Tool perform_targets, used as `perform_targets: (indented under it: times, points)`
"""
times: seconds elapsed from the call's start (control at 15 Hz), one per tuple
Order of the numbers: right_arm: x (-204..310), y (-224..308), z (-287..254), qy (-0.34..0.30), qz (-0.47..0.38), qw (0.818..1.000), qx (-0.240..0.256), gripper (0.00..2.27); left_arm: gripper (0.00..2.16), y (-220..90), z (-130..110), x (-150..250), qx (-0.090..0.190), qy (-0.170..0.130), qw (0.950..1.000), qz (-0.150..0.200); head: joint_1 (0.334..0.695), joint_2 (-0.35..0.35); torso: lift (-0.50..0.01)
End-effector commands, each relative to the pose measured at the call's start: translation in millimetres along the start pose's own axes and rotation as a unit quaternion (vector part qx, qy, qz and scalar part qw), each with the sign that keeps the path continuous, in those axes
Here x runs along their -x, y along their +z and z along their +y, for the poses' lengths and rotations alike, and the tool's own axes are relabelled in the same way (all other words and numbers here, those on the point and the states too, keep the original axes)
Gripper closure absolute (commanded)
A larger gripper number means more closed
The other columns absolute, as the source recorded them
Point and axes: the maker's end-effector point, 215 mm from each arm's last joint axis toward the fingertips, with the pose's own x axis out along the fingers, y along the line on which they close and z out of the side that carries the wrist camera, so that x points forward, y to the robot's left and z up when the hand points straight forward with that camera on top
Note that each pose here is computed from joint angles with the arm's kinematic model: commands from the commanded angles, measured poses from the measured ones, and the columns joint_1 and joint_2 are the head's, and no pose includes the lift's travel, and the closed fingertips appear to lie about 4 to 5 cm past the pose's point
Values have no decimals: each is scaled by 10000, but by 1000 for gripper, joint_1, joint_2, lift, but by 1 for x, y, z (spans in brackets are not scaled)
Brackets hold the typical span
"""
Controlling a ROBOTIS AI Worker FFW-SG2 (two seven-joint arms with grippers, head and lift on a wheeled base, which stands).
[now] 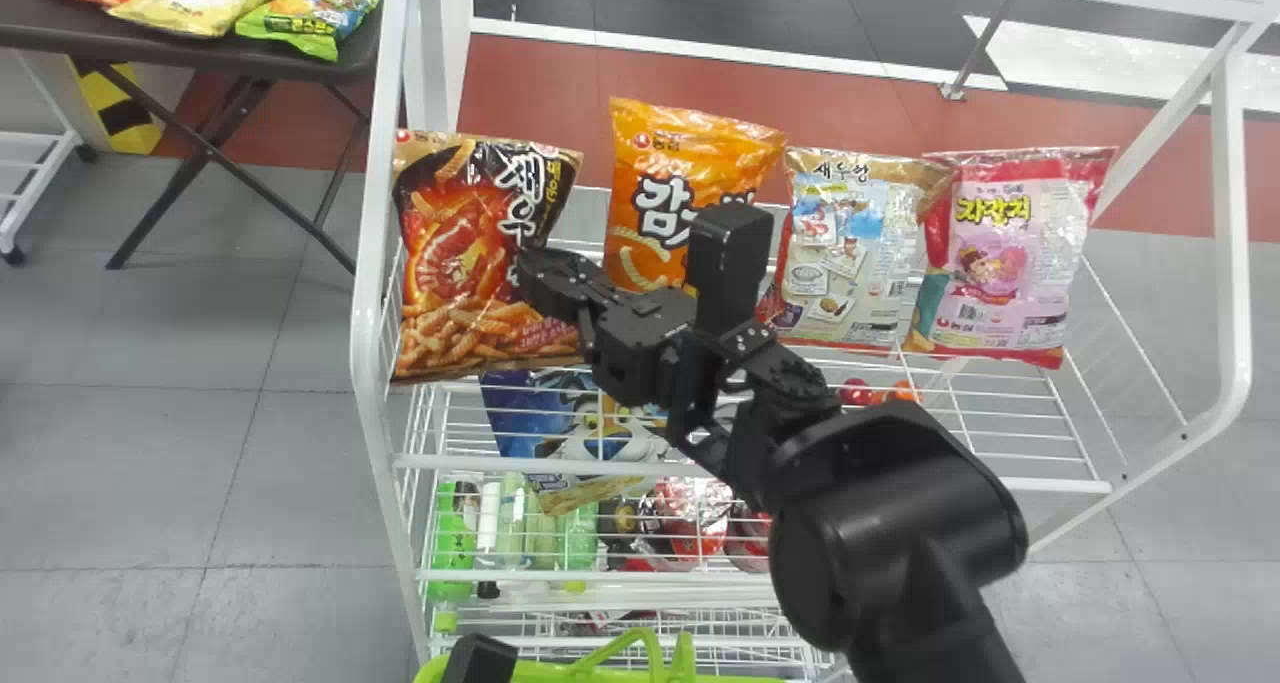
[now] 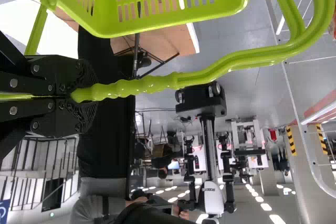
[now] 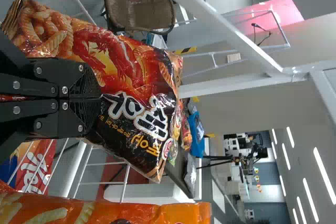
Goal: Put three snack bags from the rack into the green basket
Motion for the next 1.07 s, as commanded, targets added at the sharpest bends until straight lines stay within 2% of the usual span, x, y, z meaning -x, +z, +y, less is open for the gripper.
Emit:
perform_targets:
  times: [0.0, 0.2, 0.4, 0.8, 1.0]
  points:
    - [35, 2, 2, -39, -23, 10000, 84, 2243, 1538, -1, -2, -1, 12, -26, 10000, 2, 695, -220, 0]
    - [98, -7, 3, -120, 357, 9990, 245, 2243, 1538, -1, -1, 1, 74, -69, 9999, -35, 695, -269, 0]
    - [159, -5, -6, -281, 622, 9973, 271, 2243, 1538, 8, 3, 9, 97, -65, 9998, -149, 695, -350, 0]
    - [237, -25, -36, -275, 1385, 9899, -86, 2246, 1538, 14, 9, 19, 245, -118, 9992, -310, 695, -350, 0]
    - [279, -51, -38, -216, 1723, 9836, -491, 2246, 1534, 16, 10, 22, 257, -113, 9990, -355, 695, -350, 0]
